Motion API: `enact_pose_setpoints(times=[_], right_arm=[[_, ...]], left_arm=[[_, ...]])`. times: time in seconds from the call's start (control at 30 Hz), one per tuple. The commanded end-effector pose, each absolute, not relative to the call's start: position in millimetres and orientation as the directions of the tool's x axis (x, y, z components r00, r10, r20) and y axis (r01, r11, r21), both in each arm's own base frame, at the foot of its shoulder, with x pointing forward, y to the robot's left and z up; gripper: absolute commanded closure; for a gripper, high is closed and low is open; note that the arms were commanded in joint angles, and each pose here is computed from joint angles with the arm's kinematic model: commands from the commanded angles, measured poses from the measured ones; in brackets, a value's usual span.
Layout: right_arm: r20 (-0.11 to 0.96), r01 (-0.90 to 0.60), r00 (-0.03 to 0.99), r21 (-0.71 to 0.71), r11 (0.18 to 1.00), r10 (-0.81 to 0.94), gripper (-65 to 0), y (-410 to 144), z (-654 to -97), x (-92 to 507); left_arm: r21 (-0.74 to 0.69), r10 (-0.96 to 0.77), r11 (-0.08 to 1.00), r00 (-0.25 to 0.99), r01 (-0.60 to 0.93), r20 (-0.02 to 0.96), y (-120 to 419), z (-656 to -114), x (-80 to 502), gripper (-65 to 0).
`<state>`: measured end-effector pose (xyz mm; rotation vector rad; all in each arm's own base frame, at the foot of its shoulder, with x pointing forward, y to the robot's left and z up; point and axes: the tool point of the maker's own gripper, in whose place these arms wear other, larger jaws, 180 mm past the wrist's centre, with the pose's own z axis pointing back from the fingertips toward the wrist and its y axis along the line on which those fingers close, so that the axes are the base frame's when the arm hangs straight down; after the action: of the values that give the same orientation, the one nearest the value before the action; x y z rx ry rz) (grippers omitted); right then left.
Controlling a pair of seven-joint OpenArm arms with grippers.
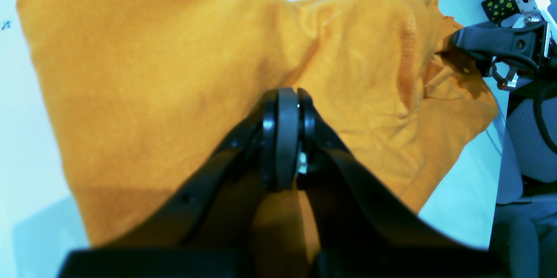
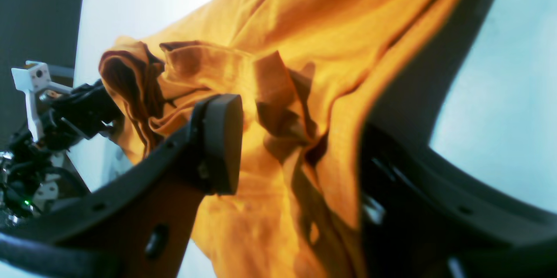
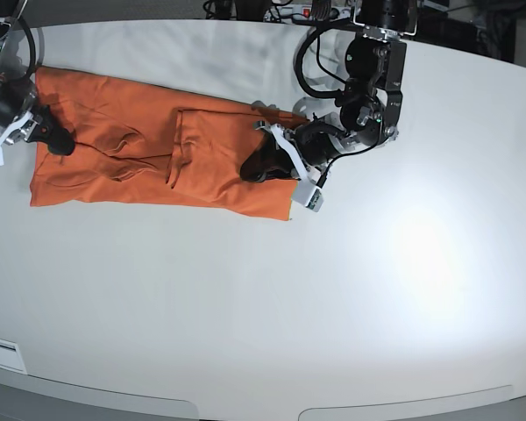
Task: Fold the T-shirt properly
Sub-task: 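Release with the left gripper and push the folded end toward the right gripper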
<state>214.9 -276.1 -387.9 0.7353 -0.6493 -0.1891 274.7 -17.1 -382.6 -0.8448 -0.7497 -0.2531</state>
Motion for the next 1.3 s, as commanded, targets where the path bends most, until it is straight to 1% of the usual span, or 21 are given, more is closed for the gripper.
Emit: enact_pose_setpoints(times=[0.0, 0.03, 0.07, 0.1, 0.13, 0.17, 0.23, 0.33, 0.43, 0.53, 0.6, 0.67, 0.73, 0.83, 0.97, 1.07, 1.2, 1.27], right_arm=[[0.462, -0.051, 0.816, 0.656, 0.753, -0.348, -31.4, -277, -393, 210], [0.460, -0.047, 0.815, 0.658, 0.751, -0.353, -29.5, -274, -396, 210], [0.459, -0.041, 0.816, 0.652, 0.757, -0.351, -24.7, -274, -399, 209], [0.458, -0.035, 0.819, 0.641, 0.766, -0.345, -16.5, -274, -402, 208], [0.458, -0.031, 0.822, 0.630, 0.776, -0.339, -6.4, -276, -404, 207], [0.461, -0.030, 0.820, 0.626, 0.779, -0.339, 0.0, -277, -404, 208], [0.476, -0.026, 0.806, 0.624, 0.781, -0.353, 0.0, -281, -401, 211], [0.505, -0.031, 0.792, 0.596, 0.802, -0.344, 0.0, -291, -393, 214], [0.541, -0.061, 0.803, 0.495, 0.866, -0.252, 0.0, -307, -384, 217], [0.585, -0.122, 0.799, 0.381, 0.916, -0.137, 0.0, -319, -365, 224], [0.612, -0.169, 0.790, 0.295, 0.940, -0.049, 0.0, -324, -350, 231], [0.632, -0.213, 0.774, 0.206, 0.955, 0.036, 0.0, -327, -335, 237], [0.642, -0.251, 0.758, 0.117, 0.961, 0.119, 0.0, -327, -323, 241], [0.675, -0.271, 0.717, 0.039, 0.962, 0.175, 0.0, -321, -301, 251], [0.733, -0.285, 0.650, -0.010, 0.958, 0.201, 0.0, -300, -269, 262], [0.788, -0.337, 0.585, 0.018, 0.941, 0.194, 0.0, -270, -249, 264], [0.848, -0.457, 0.503, 0.100, 0.884, 0.165, 0.0, -221, -231, 257], [0.874, -0.494, 0.471, 0.149, 0.857, 0.119, 0.0, -204, -225, 254]], left_arm=[[-0.561, 0.032, 0.694, 0.760, 0.451, 0.650, -8, -398, 269, 0.0], [-0.563, 0.033, 0.692, 0.758, 0.453, 0.651, -9, -398, 269, 0.0], [-0.562, 0.033, 0.691, 0.757, 0.455, 0.653, -9, -397, 270, 0.0], [-0.561, 0.031, 0.689, 0.755, 0.458, 0.655, -9, -396, 270, 0.0], [-0.561, 0.030, 0.685, 0.752, 0.464, 0.658, -10, -395, 270, 0.0], [-0.564, 0.032, 0.677, 0.747, 0.473, 0.664, -11, -393, 271, 0.0], [-0.577, 0.041, 0.644, 0.731, 0.503, 0.682, -16, -382, 273, 0.0], [-0.599, 0.056, 0.555, 0.693, 0.577, 0.719, -28, -356, 273, 0.0], [-0.591, 0.072, 0.420, 0.624, 0.689, 0.778, -42, -316, 268, 0.0], [-0.594, 0.106, 0.329, 0.596, 0.734, 0.796, -49, -282, 266, 0.0], [-0.579, 0.111, 0.293, 0.574, 0.761, 0.811, -51, -266, 265, 0.0], [-0.559, 0.097, 0.287, 0.557, 0.778, 0.825, -52, -260, 265, -4.4], [-0.550, 0.083, 0.290, 0.552, 0.783, 0.830, -52, -260, 265, -6.7], [-0.529, 0.044, 0.324, 0.546, 0.784, 0.836, -50, -268, 267, -7.3], [-0.497, -0.018, 0.373, 0.542, 0.784, 0.840, -46, -281, 269, -7.3], [-0.489, -0.024, 0.390, 0.540, 0.780, 0.841, -40, -284, 271, -7.3], [-0.485, -0.005, 0.416, 0.535, 0.769, 0.845, -30, -283, 277, -7.3], [-0.484, 0.002, 0.429, 0.534, 0.763, 0.845, -25, -283, 280, -7.3]])
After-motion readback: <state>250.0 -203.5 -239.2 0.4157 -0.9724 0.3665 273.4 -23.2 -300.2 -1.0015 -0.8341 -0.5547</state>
